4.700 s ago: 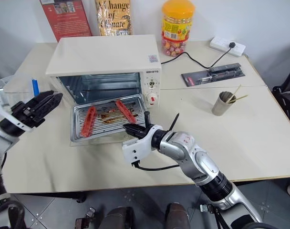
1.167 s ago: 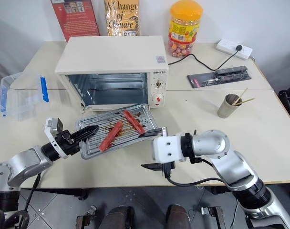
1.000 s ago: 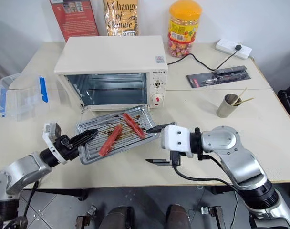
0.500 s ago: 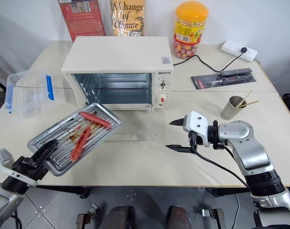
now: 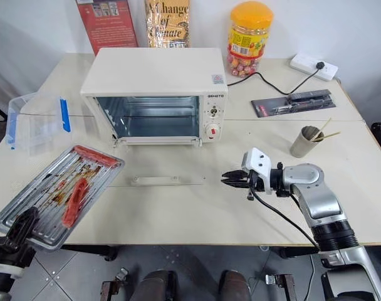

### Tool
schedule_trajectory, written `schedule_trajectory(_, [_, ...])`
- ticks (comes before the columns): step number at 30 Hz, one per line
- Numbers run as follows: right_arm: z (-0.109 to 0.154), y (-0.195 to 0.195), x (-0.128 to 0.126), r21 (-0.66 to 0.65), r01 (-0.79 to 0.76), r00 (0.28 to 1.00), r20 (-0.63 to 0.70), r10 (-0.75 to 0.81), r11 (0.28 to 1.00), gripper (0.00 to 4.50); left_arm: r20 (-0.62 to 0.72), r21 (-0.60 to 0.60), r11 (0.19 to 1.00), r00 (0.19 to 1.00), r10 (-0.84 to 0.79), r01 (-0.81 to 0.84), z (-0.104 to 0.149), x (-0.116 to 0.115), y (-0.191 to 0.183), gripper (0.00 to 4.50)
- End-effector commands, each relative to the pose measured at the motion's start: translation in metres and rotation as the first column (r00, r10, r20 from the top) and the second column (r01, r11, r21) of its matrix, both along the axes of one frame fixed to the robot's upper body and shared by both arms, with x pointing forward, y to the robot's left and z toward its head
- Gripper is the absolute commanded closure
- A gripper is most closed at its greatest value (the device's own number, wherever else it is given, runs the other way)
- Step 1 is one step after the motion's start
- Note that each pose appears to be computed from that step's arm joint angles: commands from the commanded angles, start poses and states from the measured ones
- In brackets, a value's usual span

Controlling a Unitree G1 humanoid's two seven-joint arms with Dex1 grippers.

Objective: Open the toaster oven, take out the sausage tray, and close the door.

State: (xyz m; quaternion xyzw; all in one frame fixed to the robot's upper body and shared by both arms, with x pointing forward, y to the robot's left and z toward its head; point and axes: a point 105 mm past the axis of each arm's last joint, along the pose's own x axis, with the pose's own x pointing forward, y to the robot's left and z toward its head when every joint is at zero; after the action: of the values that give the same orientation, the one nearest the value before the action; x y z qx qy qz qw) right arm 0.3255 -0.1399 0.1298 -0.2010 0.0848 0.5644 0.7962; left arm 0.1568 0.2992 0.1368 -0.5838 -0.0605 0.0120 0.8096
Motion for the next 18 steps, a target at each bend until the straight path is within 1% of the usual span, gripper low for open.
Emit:
schedule_trajectory(1, [0.004,0.008,0.0,0.003,-0.045,0.999,0.01,0.045,0.999,4.48,0.067,0.032,0.999,0.997,0.034,-0.036,0.016,-0.01,0.0,4.5])
schedule_trajectory(5, [-0.011,0.018,-0.003,-0.067,-0.113,0.993,-0.032,0.111,0.991,4.48,0.07,0.027,0.994,0.993,0.099,-0.101,0.015,-0.021,0.006,4.5])
schedule_trajectory(10, [-0.013,0.039,0.0,-0.037,-0.168,0.986,-0.017,0.167,0.985,4.48,0.079,0.007,0.985,0.982,0.173,-0.174,0.014,-0.029,0.015,4.5])
schedule_trajectory(15, [-0.006,0.064,0.006,-0.005,-0.227,0.973,0.034,0.227,0.974,4.48,0.069,-0.053,0.962,0.96,0.27,-0.267,0.005,-0.034,0.029,4.5])
schedule_trajectory(18, [0.004,0.075,0.012,0.029,-0.232,0.971,0.066,0.23,0.972,4.48,0.061,-0.079,0.948,0.947,0.315,-0.31,0.004,-0.033,0.035,4.5])
